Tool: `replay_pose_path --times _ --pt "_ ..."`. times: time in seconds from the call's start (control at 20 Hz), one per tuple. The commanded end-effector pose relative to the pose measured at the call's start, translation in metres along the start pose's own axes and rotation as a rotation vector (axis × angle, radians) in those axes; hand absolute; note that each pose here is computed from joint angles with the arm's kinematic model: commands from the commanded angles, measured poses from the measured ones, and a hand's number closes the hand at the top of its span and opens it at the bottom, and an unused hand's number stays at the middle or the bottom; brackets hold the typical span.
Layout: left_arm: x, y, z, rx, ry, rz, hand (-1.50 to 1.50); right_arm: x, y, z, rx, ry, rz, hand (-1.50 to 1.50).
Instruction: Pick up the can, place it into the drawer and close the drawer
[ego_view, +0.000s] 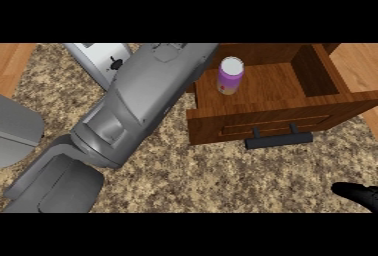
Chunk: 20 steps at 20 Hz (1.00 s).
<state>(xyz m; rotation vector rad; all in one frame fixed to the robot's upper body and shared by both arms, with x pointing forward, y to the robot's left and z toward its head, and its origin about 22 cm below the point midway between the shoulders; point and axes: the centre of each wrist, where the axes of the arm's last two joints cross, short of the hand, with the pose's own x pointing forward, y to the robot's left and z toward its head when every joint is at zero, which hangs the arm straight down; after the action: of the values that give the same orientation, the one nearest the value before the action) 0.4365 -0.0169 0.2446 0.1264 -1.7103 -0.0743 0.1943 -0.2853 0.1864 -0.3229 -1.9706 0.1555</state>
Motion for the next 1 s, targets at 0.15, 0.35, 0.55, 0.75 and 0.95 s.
replay_pose_path --times 0.15,0.35,0.55,0.75,0.95 --pt "0.001 -0.001 0.001 0.023 -0.005 0.060 -1.50 0.005 0.008 -0.020 0.102 -0.097 0.225 -1.50" --pt "0.009 0.000 -0.001 0.012 0.007 0.123 -1.50 -0.008 0.020 -0.030 0.121 -0.109 0.366 -1.50" --pt "0.006 0.000 0.000 -0.018 -0.015 0.115 -1.50 -0.030 0.042 -0.042 0.163 -0.110 0.506 -1.50" --pt "0.007 0.000 -0.002 -0.002 -0.020 0.100 -1.50 -0.051 0.058 -0.055 0.182 -0.123 0.588 -1.50" --pt "0.012 -0.003 0.000 -0.010 -0.029 0.069 -1.50 -0.074 0.093 -0.073 0.226 -0.114 0.689 -1.50"
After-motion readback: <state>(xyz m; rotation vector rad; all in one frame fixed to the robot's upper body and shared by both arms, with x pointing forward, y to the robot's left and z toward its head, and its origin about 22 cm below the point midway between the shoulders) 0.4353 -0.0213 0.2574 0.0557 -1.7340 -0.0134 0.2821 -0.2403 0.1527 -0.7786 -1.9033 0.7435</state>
